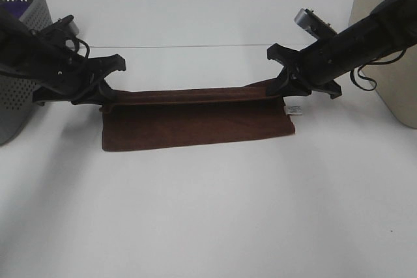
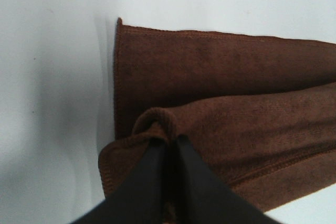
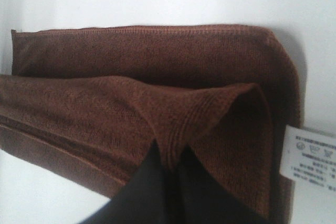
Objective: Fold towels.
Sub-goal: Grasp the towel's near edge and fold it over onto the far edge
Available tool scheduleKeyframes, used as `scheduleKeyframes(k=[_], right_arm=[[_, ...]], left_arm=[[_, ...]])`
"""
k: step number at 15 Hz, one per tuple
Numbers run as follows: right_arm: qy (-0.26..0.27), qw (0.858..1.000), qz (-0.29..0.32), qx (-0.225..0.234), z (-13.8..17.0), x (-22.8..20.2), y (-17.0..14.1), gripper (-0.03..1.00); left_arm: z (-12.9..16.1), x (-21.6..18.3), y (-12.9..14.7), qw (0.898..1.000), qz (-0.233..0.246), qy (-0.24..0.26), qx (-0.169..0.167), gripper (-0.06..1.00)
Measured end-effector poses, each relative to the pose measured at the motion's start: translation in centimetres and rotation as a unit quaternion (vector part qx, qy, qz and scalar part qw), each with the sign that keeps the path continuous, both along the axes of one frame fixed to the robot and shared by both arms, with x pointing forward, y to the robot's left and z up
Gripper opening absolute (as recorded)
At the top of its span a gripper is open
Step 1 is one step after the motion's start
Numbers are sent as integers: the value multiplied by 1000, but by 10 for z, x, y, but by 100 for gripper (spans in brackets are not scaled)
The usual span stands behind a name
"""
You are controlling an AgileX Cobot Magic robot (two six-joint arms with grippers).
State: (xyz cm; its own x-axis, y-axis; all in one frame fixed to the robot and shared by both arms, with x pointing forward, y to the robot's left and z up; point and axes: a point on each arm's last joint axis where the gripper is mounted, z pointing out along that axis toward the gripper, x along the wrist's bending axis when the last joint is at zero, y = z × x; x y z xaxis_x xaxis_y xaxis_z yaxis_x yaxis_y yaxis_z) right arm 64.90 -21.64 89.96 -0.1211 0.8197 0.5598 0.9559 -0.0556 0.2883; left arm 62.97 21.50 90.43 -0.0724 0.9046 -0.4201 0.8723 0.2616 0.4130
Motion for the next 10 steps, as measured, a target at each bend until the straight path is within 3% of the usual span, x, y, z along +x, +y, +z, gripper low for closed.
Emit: scheduleKeyframes(k=[4,7,10], right_arm=[[-55,997,12,-47,-11,6,15,2],[-64,996,0,-68,-21,10,13,2],[-78,994,-16,-81,-22,13,10,5]], left_arm=[[-12,5,-6,999,5,-23,32,2],[-9,8,-21,994,-18,-76,73,2],[-9,13,-23,989,-6,-109,96,2]])
